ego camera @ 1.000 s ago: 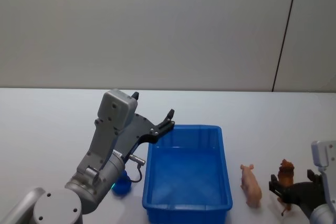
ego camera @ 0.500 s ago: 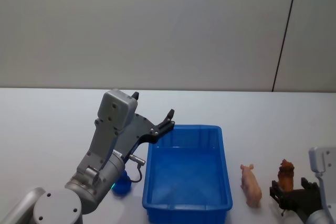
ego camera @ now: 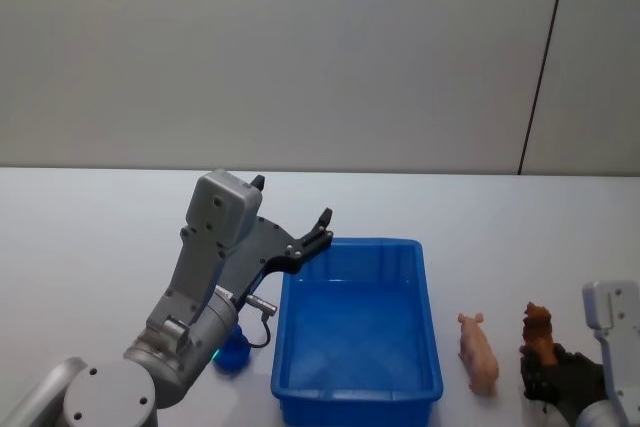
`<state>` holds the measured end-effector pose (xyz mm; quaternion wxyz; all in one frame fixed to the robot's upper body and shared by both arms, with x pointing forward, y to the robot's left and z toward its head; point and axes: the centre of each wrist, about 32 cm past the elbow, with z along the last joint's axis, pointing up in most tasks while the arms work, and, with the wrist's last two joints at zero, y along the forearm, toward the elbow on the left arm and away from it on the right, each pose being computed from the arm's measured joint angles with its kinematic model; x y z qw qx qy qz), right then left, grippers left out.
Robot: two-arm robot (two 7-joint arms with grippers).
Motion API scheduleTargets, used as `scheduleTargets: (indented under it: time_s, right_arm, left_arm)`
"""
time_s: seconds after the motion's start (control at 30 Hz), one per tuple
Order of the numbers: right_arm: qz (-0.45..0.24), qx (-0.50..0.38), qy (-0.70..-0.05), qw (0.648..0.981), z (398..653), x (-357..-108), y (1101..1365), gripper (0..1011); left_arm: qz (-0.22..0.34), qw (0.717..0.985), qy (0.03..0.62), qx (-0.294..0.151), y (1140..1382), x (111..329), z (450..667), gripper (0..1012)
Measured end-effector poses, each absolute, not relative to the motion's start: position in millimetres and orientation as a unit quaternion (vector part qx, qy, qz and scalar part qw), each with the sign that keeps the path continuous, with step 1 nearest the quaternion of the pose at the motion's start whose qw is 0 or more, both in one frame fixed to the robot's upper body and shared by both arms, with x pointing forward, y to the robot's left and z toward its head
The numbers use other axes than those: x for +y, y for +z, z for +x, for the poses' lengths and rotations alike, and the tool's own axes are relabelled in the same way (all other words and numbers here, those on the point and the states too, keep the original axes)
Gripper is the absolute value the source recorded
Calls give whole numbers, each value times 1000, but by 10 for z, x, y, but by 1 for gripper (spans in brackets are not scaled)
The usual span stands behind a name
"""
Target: Pick up the two dolls from the table and place them into the box.
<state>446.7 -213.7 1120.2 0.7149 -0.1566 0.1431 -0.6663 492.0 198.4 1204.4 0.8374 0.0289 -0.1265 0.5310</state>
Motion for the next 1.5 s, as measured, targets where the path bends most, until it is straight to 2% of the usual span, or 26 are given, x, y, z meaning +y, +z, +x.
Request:
scheduleTargets:
  time_s: [0.1, 0.63, 1.13, 1.5]
  right_arm:
    - [-155, 142, -666, 715, 4469, -2136, 11203, 337]
    - [-112, 87, -667, 731, 4440, -2131, 11437, 337]
    - [-65, 41, -612, 787, 4470, -2090, 11661, 337]
    - [-52, 32, -557, 828, 4556, -1998, 11721, 337]
  left_arm:
    - [29, 837, 531, -126, 12044, 1984, 4920, 1001]
    - [29, 837, 531, -126, 12044, 1984, 4920, 1001]
    - [29, 837, 531, -126, 12044, 1984, 4920, 1001]
    - [29, 837, 531, -126, 12044, 1984, 4920, 1001]
